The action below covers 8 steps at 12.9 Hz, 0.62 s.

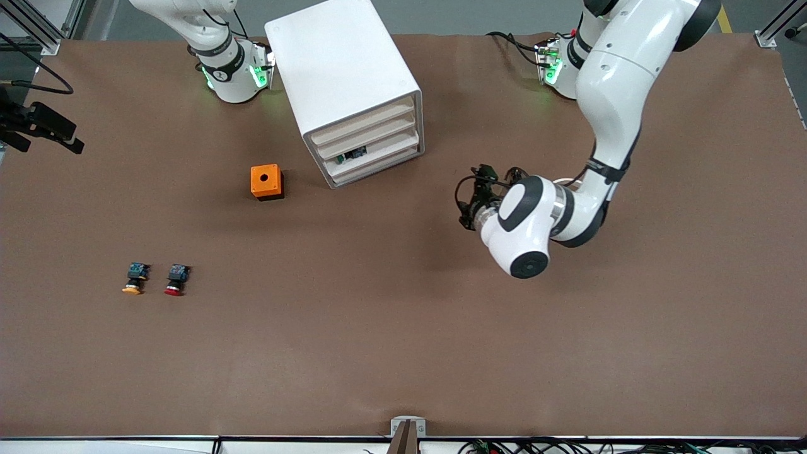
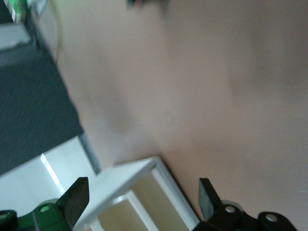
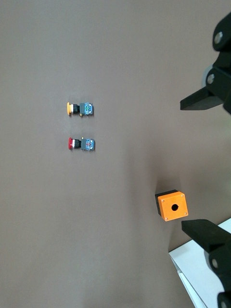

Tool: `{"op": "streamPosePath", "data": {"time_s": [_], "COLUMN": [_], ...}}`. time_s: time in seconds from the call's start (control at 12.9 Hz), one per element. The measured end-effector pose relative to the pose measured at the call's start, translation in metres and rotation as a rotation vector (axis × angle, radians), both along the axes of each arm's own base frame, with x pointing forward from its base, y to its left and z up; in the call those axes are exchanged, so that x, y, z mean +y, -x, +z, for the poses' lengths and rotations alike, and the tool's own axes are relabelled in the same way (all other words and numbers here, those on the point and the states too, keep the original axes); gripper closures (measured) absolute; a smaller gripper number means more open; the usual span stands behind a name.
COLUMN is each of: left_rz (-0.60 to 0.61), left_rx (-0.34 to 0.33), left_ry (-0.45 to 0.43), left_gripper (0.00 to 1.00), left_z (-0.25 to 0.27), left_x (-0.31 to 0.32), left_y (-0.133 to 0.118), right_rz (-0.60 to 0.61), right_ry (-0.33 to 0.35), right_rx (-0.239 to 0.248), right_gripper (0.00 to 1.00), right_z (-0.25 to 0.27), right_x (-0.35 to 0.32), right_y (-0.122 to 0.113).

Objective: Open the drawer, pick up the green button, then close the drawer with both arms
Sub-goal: 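Reach the left gripper to the cabinet's drawer handle, then pull the drawer open with the left gripper while the right gripper approaches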

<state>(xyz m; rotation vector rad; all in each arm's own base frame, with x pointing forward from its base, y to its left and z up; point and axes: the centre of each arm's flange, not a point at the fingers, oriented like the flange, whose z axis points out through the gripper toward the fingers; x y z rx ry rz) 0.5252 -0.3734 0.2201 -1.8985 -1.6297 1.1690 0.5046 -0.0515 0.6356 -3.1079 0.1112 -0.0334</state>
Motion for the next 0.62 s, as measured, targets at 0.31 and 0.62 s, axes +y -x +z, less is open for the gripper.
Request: {"op": "streamPosePath", "data": {"time_s": [0.31,0.62], "left_rz": [0.166,0.271], "left_rx": [0.189,0.308], "left_ry": [-0.024,-0.118], "left_gripper": [0.05,0.28], "left_z": [-0.04,-0.071], "left_x": [-0.041,-0.081], "left_y": [0.027,0.059], "right_rz": [0.043,0.054], "right_ry": [0.007,0.008], "right_rx": [-0.001,-0.001], "right_gripper": [0.0,0.0], "right_z": [0.0,0.0], "right_x": [-0.002,-0.002], "right_y": [0.0,0.0]}}
